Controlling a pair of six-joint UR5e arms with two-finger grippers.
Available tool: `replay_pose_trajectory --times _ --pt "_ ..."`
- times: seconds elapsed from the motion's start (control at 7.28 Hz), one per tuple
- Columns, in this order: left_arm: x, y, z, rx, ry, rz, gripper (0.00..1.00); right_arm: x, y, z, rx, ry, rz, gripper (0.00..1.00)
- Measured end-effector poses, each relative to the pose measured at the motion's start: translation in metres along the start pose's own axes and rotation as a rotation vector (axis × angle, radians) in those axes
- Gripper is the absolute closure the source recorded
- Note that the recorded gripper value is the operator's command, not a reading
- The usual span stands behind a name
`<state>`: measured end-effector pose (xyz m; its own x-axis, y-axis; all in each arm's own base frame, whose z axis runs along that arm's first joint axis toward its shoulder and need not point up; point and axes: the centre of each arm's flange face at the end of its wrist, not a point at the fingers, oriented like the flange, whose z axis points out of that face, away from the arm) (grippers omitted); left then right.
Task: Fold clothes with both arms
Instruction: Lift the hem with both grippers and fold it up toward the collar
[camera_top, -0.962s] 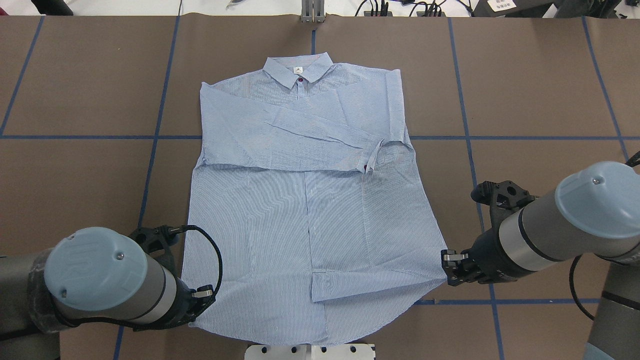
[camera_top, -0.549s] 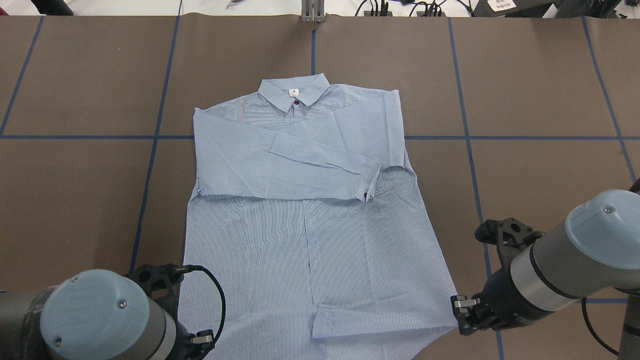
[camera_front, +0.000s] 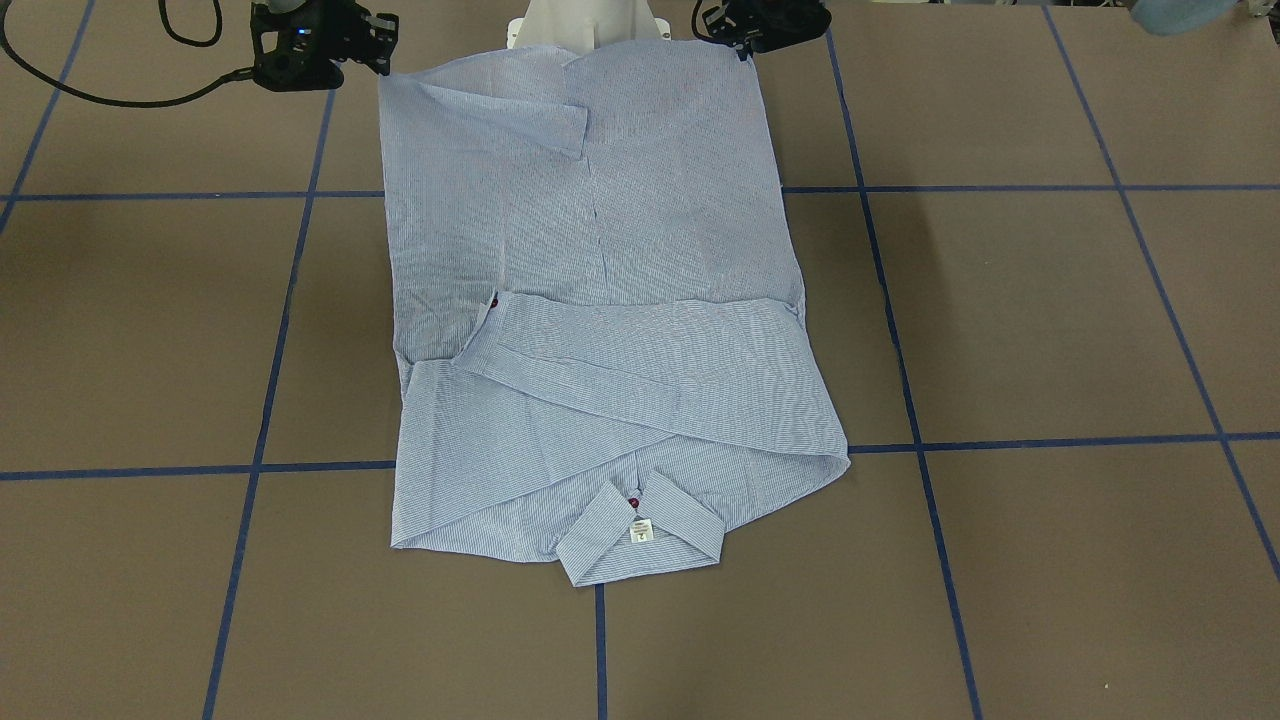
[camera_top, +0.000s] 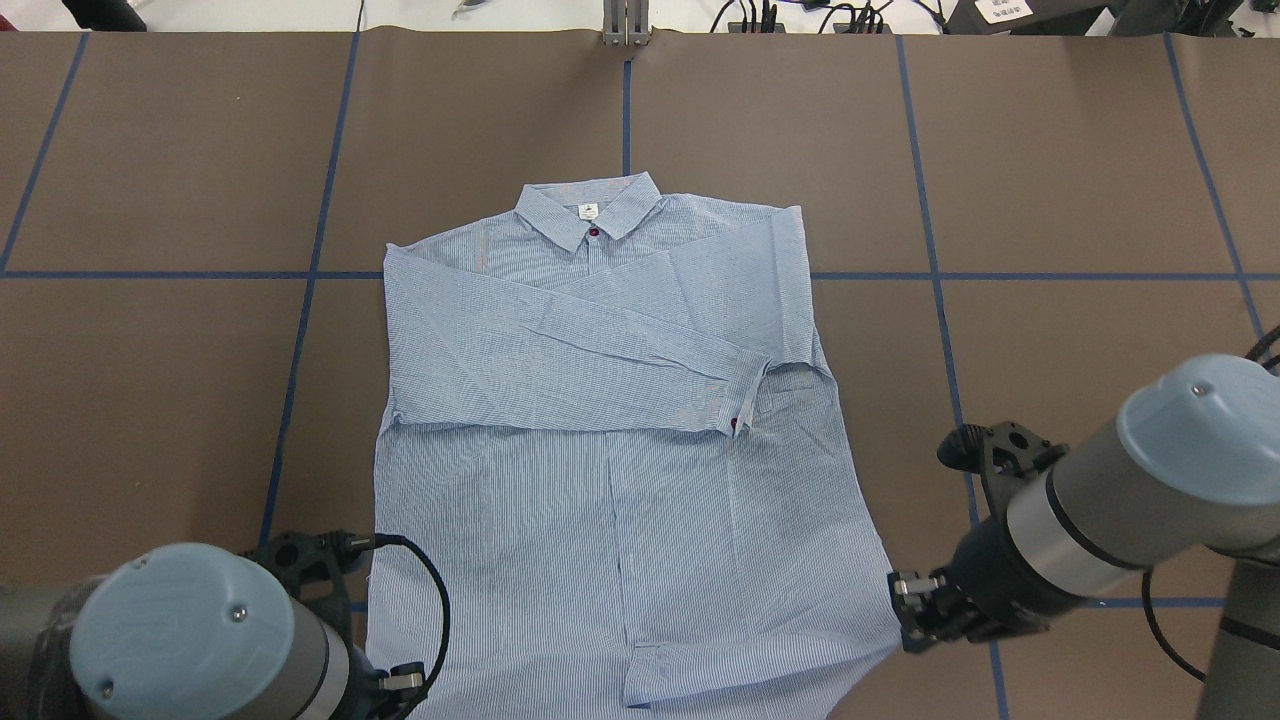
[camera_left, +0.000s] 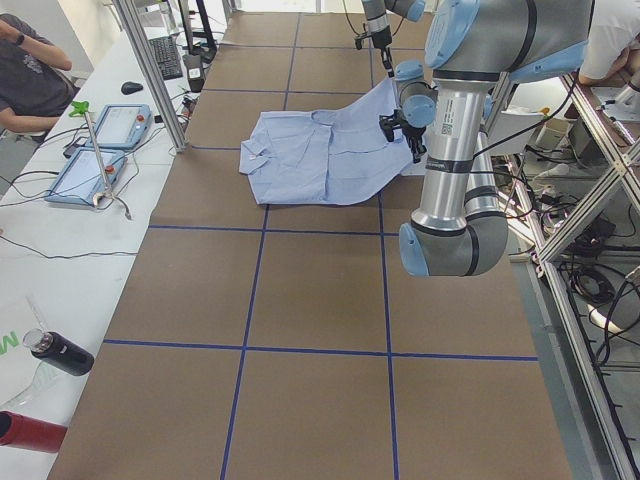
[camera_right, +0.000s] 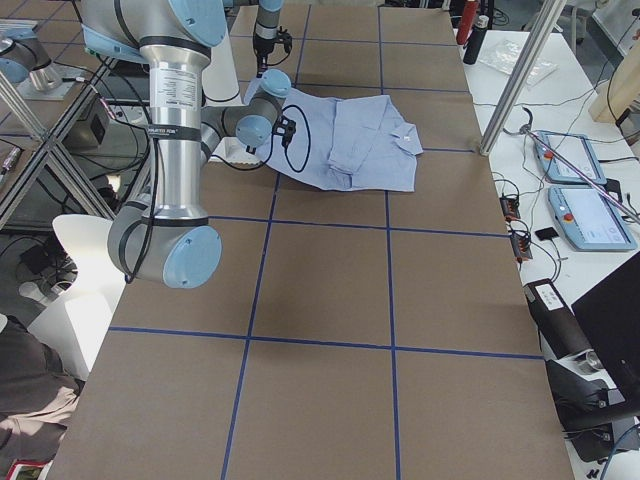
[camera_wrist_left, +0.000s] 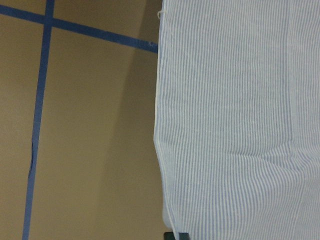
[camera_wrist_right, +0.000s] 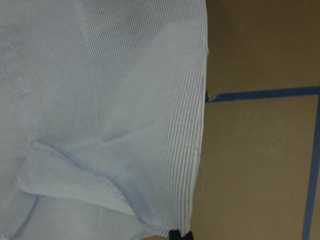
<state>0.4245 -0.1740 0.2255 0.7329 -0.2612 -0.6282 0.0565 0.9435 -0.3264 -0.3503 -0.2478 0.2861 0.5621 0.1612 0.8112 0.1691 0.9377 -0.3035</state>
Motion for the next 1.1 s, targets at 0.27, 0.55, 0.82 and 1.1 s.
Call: replay_pose_trajectory --times 0.27,0.55,0.82,1.1 --pt "0.017 -0.064 -0.018 0.092 0.03 0.007 1.0 -0.037 -0.073 -0.007 0.101 -0.038 0.04 1.0" --pt "0.033 -0.135 -0.019 0.174 0.021 0.031 1.0 -0.052 -0.139 -0.026 0.187 -0.046 0.035 1.0" --pt "0.036 -0.2 -0.014 0.235 0.021 0.047 1.0 -0.058 -0.207 -0.048 0.259 -0.032 0.045 1.0" --pt "0.034 -0.261 -0.021 0.289 0.001 0.07 1.0 -0.063 -0.268 -0.063 0.3 -0.003 0.051 1.0"
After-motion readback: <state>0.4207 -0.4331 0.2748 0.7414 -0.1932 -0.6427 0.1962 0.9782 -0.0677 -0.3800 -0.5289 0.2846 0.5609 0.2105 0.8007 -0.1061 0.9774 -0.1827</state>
